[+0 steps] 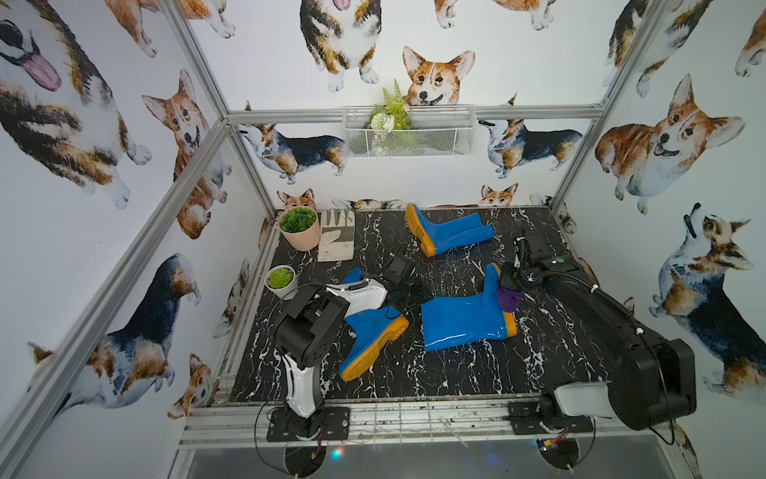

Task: Wipe the rubber boots with a cloth
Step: Wipe the dirt off the rubber boot.

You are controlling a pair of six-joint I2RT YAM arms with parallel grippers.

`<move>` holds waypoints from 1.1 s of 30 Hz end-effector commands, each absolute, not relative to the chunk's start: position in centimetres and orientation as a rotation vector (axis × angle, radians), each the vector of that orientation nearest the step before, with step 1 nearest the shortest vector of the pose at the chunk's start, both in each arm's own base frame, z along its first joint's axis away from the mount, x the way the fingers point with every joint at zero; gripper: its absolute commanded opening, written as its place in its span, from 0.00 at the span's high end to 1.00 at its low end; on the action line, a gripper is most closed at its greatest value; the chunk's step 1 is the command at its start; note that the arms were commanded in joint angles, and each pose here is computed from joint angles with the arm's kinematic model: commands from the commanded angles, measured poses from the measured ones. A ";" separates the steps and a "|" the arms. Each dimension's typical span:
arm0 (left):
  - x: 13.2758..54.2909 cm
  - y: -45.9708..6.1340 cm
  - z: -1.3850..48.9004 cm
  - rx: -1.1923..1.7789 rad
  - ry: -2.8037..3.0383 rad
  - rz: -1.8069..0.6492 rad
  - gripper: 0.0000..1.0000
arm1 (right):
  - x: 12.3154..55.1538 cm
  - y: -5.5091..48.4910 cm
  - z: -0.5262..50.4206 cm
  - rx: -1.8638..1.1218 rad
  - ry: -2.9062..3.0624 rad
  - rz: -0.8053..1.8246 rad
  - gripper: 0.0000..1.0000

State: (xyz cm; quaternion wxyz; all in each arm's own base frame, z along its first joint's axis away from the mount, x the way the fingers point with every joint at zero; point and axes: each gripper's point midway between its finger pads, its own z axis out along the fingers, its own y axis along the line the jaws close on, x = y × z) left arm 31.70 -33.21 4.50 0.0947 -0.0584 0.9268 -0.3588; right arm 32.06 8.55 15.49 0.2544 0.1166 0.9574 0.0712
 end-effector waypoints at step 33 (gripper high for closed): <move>31.5 -34.3 10.4 -0.225 2.525 -1.538 1.00 | 30.1 23.5 3.6 0.178 2.871 0.441 1.00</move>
